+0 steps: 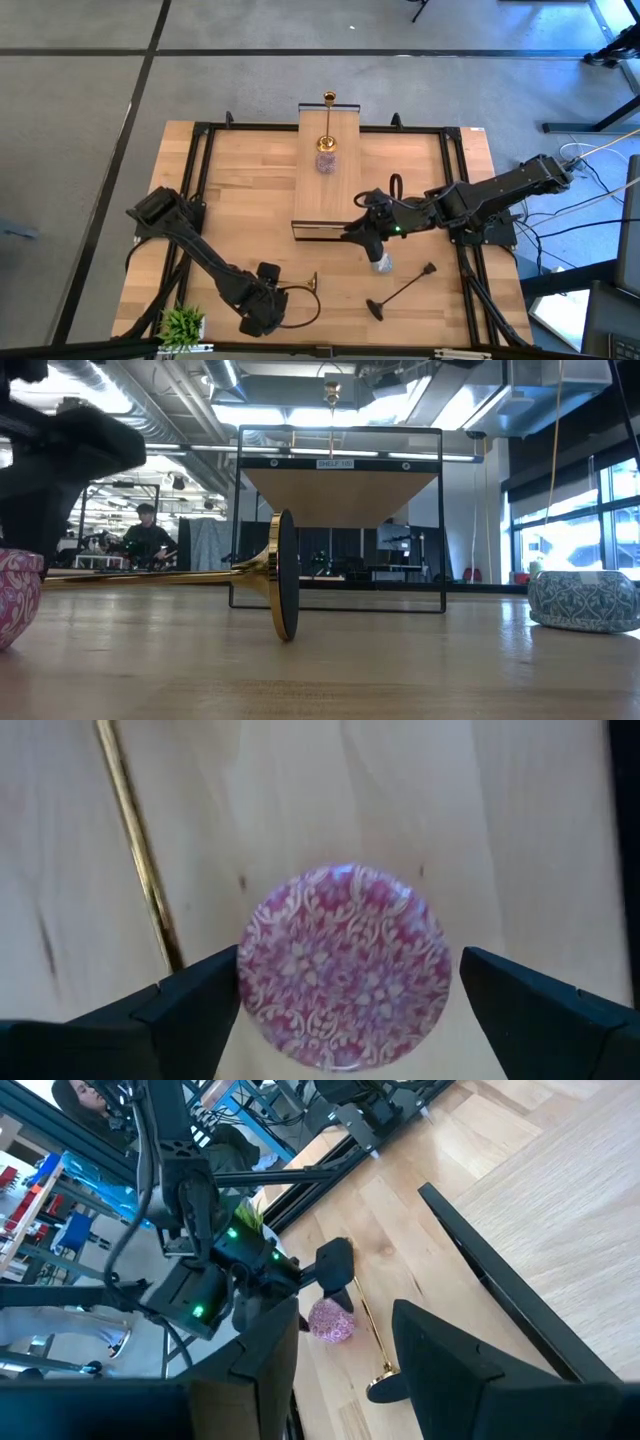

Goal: Pick & Place candle stick holders
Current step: Put the pink scented candle on the shelf

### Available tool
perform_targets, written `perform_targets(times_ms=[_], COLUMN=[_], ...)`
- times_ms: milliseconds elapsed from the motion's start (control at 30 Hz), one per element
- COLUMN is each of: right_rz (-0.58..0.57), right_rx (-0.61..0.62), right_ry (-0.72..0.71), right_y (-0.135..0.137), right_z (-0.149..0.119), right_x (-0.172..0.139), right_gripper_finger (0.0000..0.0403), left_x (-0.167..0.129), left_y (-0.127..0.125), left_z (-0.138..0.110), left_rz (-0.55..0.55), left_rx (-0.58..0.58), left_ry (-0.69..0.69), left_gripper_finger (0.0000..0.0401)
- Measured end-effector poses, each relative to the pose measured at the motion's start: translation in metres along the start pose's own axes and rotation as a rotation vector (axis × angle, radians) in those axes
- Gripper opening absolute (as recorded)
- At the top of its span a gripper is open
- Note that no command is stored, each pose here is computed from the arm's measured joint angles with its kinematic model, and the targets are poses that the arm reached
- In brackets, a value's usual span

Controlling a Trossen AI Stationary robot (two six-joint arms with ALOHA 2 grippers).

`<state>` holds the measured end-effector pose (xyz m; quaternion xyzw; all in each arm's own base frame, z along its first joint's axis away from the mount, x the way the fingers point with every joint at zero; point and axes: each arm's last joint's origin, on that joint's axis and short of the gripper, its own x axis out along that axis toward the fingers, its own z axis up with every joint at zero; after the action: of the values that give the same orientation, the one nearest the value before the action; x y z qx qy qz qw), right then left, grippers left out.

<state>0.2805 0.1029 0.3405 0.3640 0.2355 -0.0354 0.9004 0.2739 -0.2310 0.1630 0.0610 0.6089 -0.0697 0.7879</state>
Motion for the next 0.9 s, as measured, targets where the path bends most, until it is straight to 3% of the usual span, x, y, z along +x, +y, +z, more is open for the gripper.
perform_targets(times_ms=[300, 900], right_rz=[0.001, 0.002], right_rx=[0.015, 0.022], right_ry=[0.001, 0.002], right_y=[0.000, 0.001], right_z=[0.000, -0.001], right_x=[0.000, 0.000], right_gripper_finger=[0.0167, 0.0167], left_x=[0.020, 0.023], left_y=[-0.001, 0.011], left_z=[0.001, 0.008], left_rz=[-0.007, -0.049], left_rx=[-0.016, -0.145], left_ry=[0.044, 0.078], left_gripper_finger=[0.0364, 0.0354])
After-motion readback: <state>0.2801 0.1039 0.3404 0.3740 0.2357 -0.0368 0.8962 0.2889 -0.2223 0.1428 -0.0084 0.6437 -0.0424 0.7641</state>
